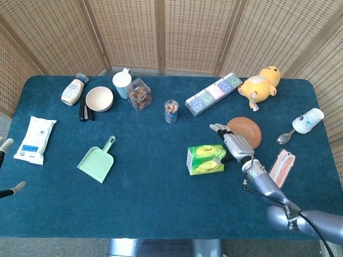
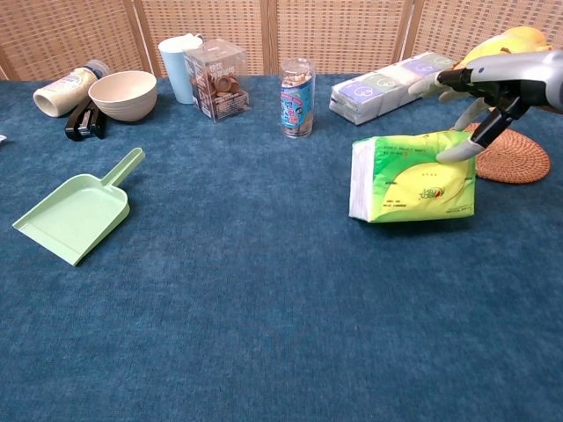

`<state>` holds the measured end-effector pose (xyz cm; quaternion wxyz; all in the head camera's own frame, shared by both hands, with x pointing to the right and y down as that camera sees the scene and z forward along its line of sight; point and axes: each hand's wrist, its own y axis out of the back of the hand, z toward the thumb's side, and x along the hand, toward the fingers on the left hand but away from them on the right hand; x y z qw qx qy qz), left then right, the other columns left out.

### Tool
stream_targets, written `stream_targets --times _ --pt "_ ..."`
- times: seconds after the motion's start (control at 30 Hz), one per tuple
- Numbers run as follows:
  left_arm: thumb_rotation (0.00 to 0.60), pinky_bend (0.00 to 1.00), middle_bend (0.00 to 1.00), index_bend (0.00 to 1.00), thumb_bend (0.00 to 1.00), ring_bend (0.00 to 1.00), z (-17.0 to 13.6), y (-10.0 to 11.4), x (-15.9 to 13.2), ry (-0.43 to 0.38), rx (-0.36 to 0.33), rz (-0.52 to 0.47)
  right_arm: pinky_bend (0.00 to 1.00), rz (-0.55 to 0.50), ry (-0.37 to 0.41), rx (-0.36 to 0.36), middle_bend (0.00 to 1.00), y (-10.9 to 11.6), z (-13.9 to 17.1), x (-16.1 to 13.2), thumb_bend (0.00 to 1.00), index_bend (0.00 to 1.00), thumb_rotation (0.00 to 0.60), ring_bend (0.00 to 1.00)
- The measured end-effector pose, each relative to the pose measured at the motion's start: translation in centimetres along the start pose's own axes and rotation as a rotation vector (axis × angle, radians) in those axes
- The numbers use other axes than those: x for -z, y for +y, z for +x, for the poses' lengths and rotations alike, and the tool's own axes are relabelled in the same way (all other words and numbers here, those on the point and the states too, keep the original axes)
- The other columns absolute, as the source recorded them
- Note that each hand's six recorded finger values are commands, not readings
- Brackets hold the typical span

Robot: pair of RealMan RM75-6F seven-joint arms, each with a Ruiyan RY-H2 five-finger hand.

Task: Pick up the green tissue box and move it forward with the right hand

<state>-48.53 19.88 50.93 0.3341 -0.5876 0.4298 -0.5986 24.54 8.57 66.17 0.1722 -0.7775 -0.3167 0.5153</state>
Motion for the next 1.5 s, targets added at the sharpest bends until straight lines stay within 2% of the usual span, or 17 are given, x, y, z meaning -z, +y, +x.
stream_targets --times 0.07,0.17,0.27,0.4,0.63,0.8,0.97,1.2,1.33,1.5 --pt "0.6 0.0 0.0 0.0 0.0 0.0 0.0 0.0 0.1 0.002 -0.001 -0.002 0.2 -0.002 0.001 0.018 0.0 0.2 -0.1 0.0 0.17 0.01 0.6 0.0" --pt "0.6 0.0 0.0 0.0 0.0 0.0 0.0 0.0 0.1 0.001 -0.001 -0.001 0.14 -0.011 0.018 0.072 0.0 1.0 0.0 -0.3 0.06 0.0 0.6 0.0" --pt "0.6 0.0 0.0 0.0 0.0 0.0 0.0 0.0 0.0 -0.003 0.001 0.001 0.14 -0.002 0.047 0.143 0.0 1.9 0.2 -0.6 0.0 0.0 0.6 0.0" --pt "0.6 0.0 0.0 0.0 0.0 0.0 0.0 0.0 -0.1 -0.004 -0.001 0.0 0.13 -0.003 0.098 0.227 0.0 2.6 0.7 -1.2 0.0 0.0 0.6 0.0" --pt "0.6 0.0 0.0 0.0 0.0 0.0 0.0 0.1 0.0 -0.005 -0.002 -0.004 0.13 -0.024 0.147 0.256 0.0 2.7 2.3 -1.2 0.0 0.0 0.6 0.0" --pt "0.6 0.0 0.0 0.0 0.0 0.0 -0.1 0.0 -0.1 -0.01 0.002 -0.004 0.13 0.017 0.156 0.284 0.0 2.4 4.5 0.3 0.0 0.0 0.6 0.0" --pt "0.6 0.0 0.0 0.0 0.0 0.0 -0.1 -0.1 -0.1 -0.014 0.002 0.003 0.12 0.096 0.118 0.352 0.0 2.7 6.9 2.7 0.0 0.0 0.6 0.0" --pt "0.6 0.0 0.0 0.0 0.0 0.0 -0.2 0.0 -0.3 -0.024 -0.004 0.01 0.11 0.177 0.013 0.488 0.0 2.8 12.7 6.6 0.0 0.0 0.6 0.0" --pt "0.6 0.0 0.0 0.0 0.0 0.0 -0.3 0.0 -0.6 -0.031 -0.004 0.015 0.11 0.179 -0.04 0.513 0.0 2.0 15.3 8.3 0.0 0.0 0.6 0.0" --pt "0.6 0.0 0.0 0.0 0.0 0.0 -0.5 0.0 -1.0 -0.041 -0.007 0.02 0.11 0.179 -0.061 0.52 0.0 1.2 16.9 9.5 0.0 0.0 0.6 0.0"
